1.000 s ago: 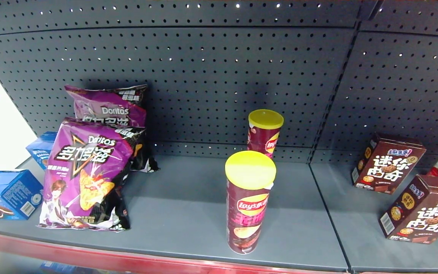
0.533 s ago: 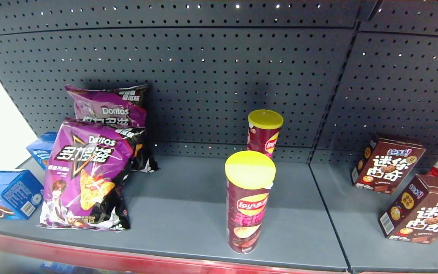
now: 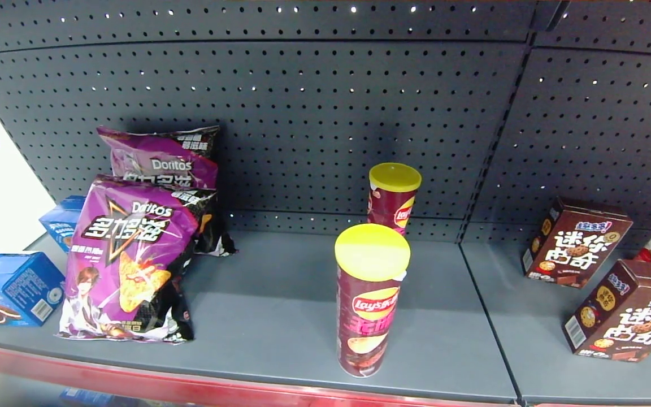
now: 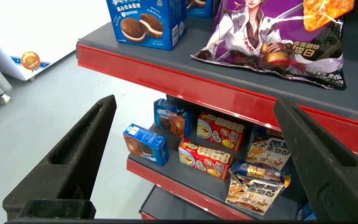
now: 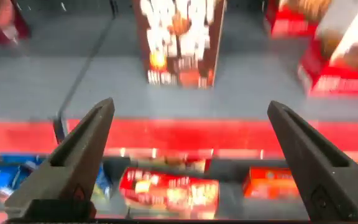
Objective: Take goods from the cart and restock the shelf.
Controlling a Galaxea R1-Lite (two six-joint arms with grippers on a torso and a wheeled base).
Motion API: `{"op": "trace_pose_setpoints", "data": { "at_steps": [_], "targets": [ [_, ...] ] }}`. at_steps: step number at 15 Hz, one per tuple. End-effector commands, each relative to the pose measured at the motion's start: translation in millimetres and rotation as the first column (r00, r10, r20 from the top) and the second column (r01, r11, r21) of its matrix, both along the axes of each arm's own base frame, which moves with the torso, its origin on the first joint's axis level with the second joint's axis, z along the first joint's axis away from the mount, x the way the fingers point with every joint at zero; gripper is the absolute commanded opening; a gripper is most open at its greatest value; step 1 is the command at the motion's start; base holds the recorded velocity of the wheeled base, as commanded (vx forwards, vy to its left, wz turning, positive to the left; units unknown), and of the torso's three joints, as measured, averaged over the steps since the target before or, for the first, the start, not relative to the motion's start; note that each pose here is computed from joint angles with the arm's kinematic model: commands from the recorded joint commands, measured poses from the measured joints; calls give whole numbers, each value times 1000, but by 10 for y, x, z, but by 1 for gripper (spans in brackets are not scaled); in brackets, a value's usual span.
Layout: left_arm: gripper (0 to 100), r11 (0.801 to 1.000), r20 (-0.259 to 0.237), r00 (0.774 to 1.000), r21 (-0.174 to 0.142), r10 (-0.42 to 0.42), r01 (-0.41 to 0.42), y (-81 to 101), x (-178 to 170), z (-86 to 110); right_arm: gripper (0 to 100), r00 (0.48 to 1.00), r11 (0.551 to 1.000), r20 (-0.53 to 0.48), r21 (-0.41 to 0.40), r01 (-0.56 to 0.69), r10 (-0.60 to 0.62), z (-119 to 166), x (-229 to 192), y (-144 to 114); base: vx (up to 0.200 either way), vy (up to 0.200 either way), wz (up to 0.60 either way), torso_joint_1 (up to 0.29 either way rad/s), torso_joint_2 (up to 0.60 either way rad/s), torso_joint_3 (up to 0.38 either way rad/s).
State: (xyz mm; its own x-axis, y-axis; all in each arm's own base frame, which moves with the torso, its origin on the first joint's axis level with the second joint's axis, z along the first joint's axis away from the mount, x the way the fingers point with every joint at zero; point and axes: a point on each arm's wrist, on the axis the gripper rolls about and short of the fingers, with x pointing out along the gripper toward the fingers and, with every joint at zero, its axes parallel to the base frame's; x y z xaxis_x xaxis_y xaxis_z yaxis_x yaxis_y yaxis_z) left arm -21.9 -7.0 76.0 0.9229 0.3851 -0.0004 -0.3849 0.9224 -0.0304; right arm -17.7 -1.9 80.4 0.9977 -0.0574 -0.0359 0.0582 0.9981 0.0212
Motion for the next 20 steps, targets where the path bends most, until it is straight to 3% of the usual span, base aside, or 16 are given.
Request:
{"op": "trace_pose_setpoints", "data": {
  "at_steps": [1, 3, 15, 17, 19, 20],
  "targets": [
    [100, 1000, 0, 1000, 0, 0, 0, 0, 0, 0, 100, 1000, 1000, 18, 3, -5, 5, -43, -37, 10, 0, 0, 0, 0, 0, 0],
    [100, 1000, 0, 1000, 0, 0, 0, 0, 0, 0, 100, 998, 998, 24, -13, -62, 62, -50, -46, 21, 0, 0, 0, 0, 0, 0],
    [100, 1000, 0, 1000, 1, 0, 0, 0, 0, 0, 100, 998, 998, 31, -14, -62, 62, -51, -50, 21, 0, 0, 0, 0, 0, 0],
    [100, 998, -25, 1000, 56, -17, 19, 2, 0, -5, 100, 998, 998, 31, -14, -62, 62, -51, -50, 21, 0, 0, 0, 0, 0, 0],
    [100, 995, -32, 998, 78, -63, 65, -4, 3, -3, 100, 998, 998, 31, -14, -62, 62, -51, -50, 21, 0, 0, 0, 0, 0, 0],
    [100, 981, -37, 991, 141, -125, 129, -19, 0, 33, 100, 998, 998, 31, -14, -62, 62, -51, -50, 21, 0, 0, 0, 0, 0, 0]
  ]
}}
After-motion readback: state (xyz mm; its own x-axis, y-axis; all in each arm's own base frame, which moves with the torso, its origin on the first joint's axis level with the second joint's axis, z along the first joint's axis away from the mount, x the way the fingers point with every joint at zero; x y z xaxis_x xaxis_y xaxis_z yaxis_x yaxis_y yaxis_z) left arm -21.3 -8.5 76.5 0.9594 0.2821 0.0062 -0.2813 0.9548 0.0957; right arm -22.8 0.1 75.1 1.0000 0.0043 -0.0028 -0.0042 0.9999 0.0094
